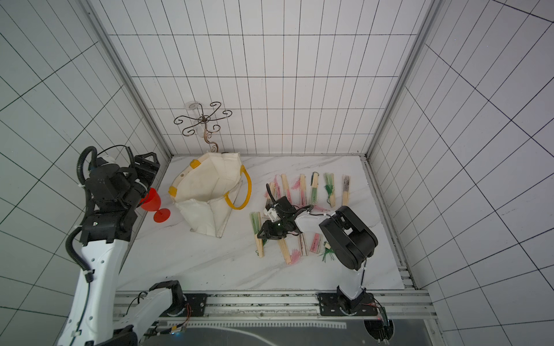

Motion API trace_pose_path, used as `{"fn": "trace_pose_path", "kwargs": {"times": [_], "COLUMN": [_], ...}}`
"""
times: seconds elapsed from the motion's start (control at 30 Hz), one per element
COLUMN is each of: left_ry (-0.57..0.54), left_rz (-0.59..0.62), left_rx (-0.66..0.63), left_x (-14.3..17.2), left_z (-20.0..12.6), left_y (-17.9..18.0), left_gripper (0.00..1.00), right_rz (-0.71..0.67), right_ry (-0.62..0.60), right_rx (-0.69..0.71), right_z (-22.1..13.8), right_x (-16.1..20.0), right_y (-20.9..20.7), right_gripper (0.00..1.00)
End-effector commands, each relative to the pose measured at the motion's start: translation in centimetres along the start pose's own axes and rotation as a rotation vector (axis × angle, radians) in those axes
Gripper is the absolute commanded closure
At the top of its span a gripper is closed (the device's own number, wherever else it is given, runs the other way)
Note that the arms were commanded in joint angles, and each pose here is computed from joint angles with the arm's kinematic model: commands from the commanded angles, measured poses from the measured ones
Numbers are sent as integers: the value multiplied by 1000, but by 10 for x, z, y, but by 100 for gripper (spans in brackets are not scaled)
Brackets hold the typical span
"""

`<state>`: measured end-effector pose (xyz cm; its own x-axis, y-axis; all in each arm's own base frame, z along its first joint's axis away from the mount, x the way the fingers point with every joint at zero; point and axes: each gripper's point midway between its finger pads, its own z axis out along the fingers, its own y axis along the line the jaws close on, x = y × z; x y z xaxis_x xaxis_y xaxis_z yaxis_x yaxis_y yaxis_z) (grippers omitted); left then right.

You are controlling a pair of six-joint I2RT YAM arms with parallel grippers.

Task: Take out the folding fans from the tote bags
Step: Place the folding fan at the center of the board.

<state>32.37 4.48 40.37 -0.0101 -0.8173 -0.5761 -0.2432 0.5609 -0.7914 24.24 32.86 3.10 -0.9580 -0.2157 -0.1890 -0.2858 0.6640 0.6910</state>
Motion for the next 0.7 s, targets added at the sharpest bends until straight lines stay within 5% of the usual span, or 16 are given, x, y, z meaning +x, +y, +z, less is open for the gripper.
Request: {"fn": "trace_pose_path", "kwargs": {"times": [0.0,0.47,0.67], "left_ry": [-19,-20,-20], "left_rz": [14,1,-3], "left_rx": [21,23,19], "left_x": [-3,0,1], "left_z": [-3,2,4], "left_y": [-4,0,2], "left_gripper": [20,20,20], "right_rz": [-24,-127,-147], "right_ry": [17,82,99], "right_rx": [92,472,531], "right_z": [2,19,29], "right_x": [6,30,34], "right_y": [-5,-35,-37], "right_gripper": [63,62,61]}}
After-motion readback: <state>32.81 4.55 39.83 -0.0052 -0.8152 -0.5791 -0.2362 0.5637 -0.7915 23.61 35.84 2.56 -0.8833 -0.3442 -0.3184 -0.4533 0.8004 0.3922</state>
